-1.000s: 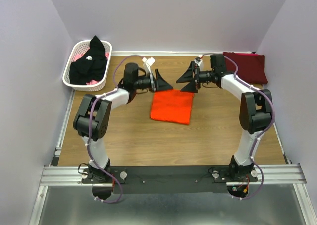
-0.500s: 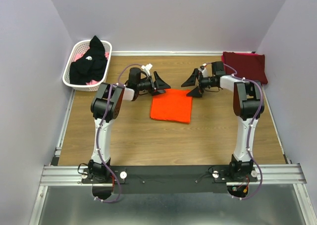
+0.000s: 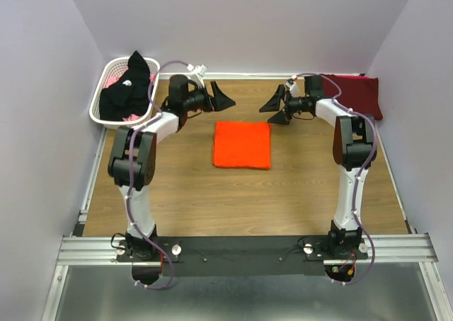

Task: Fold and stack the t-shirts
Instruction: Smooth out wrinkles on the folded tshirt

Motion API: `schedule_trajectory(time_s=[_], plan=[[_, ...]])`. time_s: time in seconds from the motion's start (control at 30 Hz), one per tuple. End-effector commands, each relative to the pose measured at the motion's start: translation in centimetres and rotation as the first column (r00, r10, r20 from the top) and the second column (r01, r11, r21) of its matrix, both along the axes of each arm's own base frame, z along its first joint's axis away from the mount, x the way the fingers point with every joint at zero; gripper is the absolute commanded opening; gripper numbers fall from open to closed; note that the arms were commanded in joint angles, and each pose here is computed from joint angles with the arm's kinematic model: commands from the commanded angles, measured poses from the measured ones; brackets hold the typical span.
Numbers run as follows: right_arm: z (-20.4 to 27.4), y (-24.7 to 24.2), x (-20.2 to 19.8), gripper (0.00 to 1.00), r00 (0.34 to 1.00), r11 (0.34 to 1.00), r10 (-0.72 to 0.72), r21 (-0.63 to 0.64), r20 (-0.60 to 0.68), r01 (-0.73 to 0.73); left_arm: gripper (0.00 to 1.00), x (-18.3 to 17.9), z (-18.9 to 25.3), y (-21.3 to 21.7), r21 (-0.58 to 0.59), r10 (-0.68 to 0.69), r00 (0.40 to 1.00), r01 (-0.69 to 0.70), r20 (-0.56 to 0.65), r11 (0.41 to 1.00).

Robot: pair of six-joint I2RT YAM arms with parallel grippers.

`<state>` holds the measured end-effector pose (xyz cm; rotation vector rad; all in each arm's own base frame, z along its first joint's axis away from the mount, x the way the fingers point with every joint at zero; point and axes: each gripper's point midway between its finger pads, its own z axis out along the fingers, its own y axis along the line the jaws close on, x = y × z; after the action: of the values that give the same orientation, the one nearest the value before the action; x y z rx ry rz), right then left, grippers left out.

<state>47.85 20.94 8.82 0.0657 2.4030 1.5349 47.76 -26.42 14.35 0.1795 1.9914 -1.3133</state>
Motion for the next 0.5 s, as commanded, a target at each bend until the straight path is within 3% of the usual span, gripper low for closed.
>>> schedule_trajectory(time_s=[0.0,0.1,0.17,0.33,0.47], plan=[[6.3,-0.5,0.9,1.0,0.982,0.999,-0.013,-0.034,0.187,0.02,0.97,1.5,10.2,3.0,0.18,0.029,0.915,-0.11,0.403,0.977],[8.7,-1.5,0.2,1.0,0.96,0.992,-0.027,-0.109,0.277,0.059,0.97,0.5,14.4,4.5,0.255,-0.003,0.813,-0.179,0.582,0.95],[9.8,-2.7,-0.3,1.0,0.943,0.975,-0.038,-0.194,0.332,0.108,0.97,-0.1,15.7,5.6,0.263,0.031,0.803,-0.231,0.595,0.937],[10.6,-5.4,-2.9,1.0,0.916,0.916,-0.07,-0.337,0.396,0.216,0.97,-3.5,15.2,3.2,0.301,-0.176,0.795,-0.009,0.581,0.954],[8.6,-6.7,-5.7,1.0,0.93,0.885,-0.067,-0.408,0.363,0.223,0.97,-6.9,14.3,-1.5,0.511,-0.345,0.64,-0.087,0.686,0.855]])
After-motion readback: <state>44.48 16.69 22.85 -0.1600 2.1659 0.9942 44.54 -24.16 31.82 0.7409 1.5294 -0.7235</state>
